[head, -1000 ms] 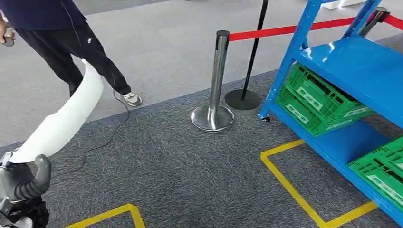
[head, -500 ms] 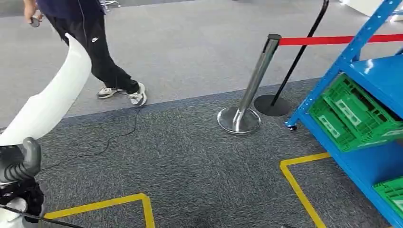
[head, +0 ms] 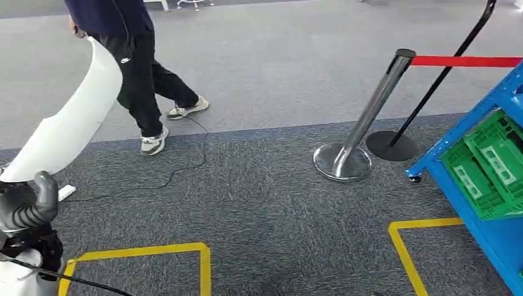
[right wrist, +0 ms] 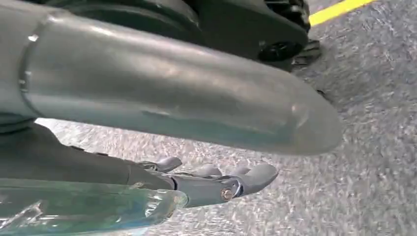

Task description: Take the parts from the cabinet and place them on the table.

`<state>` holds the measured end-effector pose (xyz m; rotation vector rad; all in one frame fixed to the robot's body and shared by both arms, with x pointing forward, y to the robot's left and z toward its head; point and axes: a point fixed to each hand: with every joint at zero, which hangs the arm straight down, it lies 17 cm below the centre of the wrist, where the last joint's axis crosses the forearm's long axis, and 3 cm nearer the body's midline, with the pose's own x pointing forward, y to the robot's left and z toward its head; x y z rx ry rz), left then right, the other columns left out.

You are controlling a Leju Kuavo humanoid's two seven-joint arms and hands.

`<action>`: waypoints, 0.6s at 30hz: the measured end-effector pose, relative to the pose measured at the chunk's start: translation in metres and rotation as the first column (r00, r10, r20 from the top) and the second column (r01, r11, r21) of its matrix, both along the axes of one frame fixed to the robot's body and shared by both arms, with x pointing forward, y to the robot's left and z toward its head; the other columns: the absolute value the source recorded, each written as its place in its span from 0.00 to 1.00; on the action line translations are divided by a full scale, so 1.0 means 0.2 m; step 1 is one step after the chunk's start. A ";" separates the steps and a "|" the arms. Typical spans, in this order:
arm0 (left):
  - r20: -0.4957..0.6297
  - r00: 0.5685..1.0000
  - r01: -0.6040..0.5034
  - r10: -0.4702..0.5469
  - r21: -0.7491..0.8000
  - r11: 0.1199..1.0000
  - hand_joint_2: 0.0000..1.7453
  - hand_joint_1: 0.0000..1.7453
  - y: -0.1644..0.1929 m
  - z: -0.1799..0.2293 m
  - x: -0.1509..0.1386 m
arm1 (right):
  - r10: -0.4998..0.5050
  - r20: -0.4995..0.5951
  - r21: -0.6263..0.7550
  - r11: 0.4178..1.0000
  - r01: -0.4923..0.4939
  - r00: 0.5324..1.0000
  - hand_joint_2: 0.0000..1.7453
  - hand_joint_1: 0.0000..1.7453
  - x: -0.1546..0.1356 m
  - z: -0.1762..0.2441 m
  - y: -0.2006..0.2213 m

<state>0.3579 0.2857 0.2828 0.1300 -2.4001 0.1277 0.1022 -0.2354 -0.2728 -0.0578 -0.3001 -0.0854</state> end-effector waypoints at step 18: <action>0.016 0.995 -0.095 0.096 -0.029 0.995 1.00 1.00 0.19 0.03 -0.19 | 0.060 -0.007 -0.006 0.998 -0.060 0.998 0.00 0.00 -0.03 -0.01 -0.03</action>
